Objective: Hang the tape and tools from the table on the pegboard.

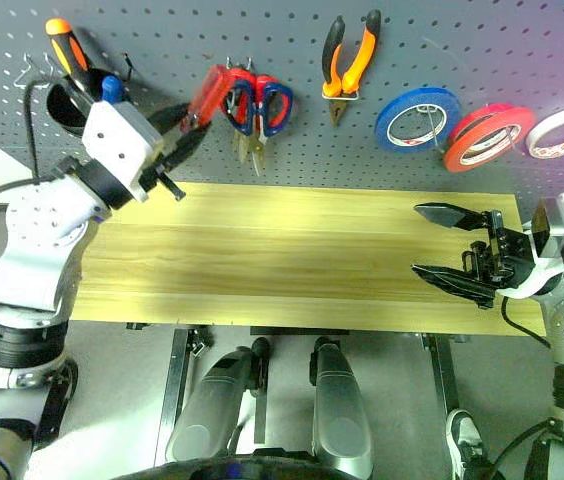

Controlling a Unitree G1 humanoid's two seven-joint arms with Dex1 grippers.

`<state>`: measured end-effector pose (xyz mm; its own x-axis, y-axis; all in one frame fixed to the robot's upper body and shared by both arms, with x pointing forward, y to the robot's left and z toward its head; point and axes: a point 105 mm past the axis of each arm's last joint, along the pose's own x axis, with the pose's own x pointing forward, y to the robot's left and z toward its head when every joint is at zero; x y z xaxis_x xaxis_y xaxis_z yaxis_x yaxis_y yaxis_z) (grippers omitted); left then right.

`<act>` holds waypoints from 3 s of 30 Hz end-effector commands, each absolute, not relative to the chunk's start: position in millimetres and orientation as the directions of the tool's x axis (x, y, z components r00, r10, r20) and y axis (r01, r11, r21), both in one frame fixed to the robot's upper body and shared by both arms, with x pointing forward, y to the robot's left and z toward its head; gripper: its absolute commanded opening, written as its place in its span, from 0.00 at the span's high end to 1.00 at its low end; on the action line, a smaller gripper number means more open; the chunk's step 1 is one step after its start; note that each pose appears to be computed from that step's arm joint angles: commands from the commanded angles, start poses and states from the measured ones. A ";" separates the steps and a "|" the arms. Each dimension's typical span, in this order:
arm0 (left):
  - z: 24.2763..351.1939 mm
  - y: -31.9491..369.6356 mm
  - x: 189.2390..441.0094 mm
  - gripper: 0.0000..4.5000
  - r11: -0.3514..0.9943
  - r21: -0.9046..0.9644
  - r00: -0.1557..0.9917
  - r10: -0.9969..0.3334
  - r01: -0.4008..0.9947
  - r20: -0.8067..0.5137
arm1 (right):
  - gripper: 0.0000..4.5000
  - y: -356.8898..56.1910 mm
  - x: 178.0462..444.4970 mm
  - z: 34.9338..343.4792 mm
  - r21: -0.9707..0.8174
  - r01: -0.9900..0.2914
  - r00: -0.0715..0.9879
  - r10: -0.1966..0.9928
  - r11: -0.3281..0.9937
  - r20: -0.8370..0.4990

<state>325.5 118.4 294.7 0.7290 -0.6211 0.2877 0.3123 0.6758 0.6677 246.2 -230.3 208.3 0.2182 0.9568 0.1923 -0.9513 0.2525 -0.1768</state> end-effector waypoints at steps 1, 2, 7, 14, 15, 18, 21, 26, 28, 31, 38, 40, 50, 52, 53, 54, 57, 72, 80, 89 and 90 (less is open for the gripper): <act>318.0 114.2 318.6 0.82 0.690 0.673 0.693 -0.622 0.266 0.364 | 0.00 -234.2 246.8 216.0 -0.220 -0.939 0.217 0.952 0.265 0.217; 320.5 113.8 318.7 0.82 0.693 0.672 0.691 -0.620 0.262 0.371 | 0.00 -234.1 247.7 215.6 -0.226 -0.937 0.219 0.952 0.266 0.212; 333.5 119.3 324.8 0.82 0.718 0.662 0.702 -0.585 0.216 0.405 | 0.00 -236.4 250.1 218.6 -0.227 -0.935 0.221 0.948 0.273 0.230; 376.2 123.5 336.2 0.82 0.766 0.627 0.683 -0.533 0.140 0.499 | 0.00 -238.5 250.8 219.8 -0.208 -0.939 0.220 0.942 0.275 0.252; 380.0 123.5 336.7 0.82 0.773 0.620 0.680 -0.528 0.137 0.509 | 0.00 -238.9 251.0 219.1 -0.207 -0.939 0.223 0.943 0.276 0.249; 384.5 122.5 337.3 0.82 0.781 0.608 0.674 -0.526 0.142 0.519 | 0.00 -238.8 250.7 217.5 -0.205 -0.939 0.226 0.944 0.277 0.240; 385.5 120.4 337.6 0.82 0.784 0.601 0.671 -0.529 0.153 0.519 | 0.00 -239.9 250.6 217.5 -0.205 -0.937 0.231 0.943 0.282 0.238; 400.2 116.9 334.0 0.82 0.809 0.558 0.659 -0.523 0.184 0.541 | 0.00 -242.9 252.8 214.1 -0.193 -0.937 0.247 0.942 0.292 0.228; 405.1 118.3 332.7 0.82 0.822 0.538 0.662 -0.511 0.188 0.549 | 0.00 -243.4 254.0 212.3 -0.189 -0.937 0.250 0.942 0.293 0.222; 410.9 121.9 330.2 0.82 0.826 0.537 0.666 -0.498 0.170 0.555 | 0.00 -243.9 255.6 211.2 -0.188 -0.937 0.252 0.942 0.294 0.221; 394.9 133.7 326.3 0.82 0.830 0.531 0.713 -0.475 0.168 0.516 | 0.00 -245.0 260.4 208.7 -0.182 -0.940 0.251 0.945 0.290 0.210; 396.3 136.9 326.1 0.82 0.840 0.516 0.722 -0.459 0.165 0.517 | 0.00 -244.6 261.3 207.8 -0.179 -0.941 0.249 0.946 0.288 0.209; 418.3 136.9 319.9 0.82 0.833 0.539 0.709 -0.456 0.126 0.539 | 0.00 -243.3 264.8 202.3 -0.170 -0.943 0.250 0.947 0.286 0.203; 412.5 141.3 320.8 0.82 0.832 0.540 0.723 -0.450 0.126 0.524 | 0.00 -243.7 264.3 202.4 -0.172 -0.942 0.251 0.947 0.287 0.201; 408.7 144.0 321.7 0.82 0.833 0.540 0.733 -0.442 0.120 0.517 | 0.00 -243.7 263.8 202.8 -0.173 -0.942 0.251 0.947 0.286 0.200; 403.8 147.1 323.4 0.82 0.831 0.544 0.746 -0.433 0.113 0.507 | 0.00 -243.7 263.2 202.8 -0.173 -0.943 0.250 0.948 0.285 0.199; 398.7 154.3 325.0 0.82 0.838 0.537 0.761 -0.412 0.100 0.501 | 0.00 -244.1 262.4 202.1 -0.169 -0.943 0.253 0.948 0.286 0.196; 341.3 167.1 332.6 0.82 0.820 0.563 0.841 -0.375 0.105 0.390 | 0.00 -244.5 262.9 200.8 -0.158 -0.942 0.265 0.945 0.296 0.189; 338.6 181.6 334.0 0.37 0.859 0.505 0.847 -0.329 0.085 0.417 | 0.00 -245.0 262.5 200.0 -0.152 -0.941 0.273 0.944 0.302 0.185; 348.2 175.6 331.4 0.01 0.875 0.476 0.823 -0.333 0.087 0.461 | 0.00 -245.6 263.4 200.0 -0.152 -0.939 0.278 0.942 0.307 0.188; 350.0 174.5 331.0 0.01 0.876 0.475 0.819 -0.333 0.086 0.467 | 0.00 -245.6 263.5 200.1 -0.151 -0.939 0.278 0.942 0.307 0.189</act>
<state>342.1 176.3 328.3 0.8598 -0.3333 0.3868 0.1287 0.8746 0.4676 266.6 -242.0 192.3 0.2752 0.9446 0.1786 -0.9469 0.2984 -0.1193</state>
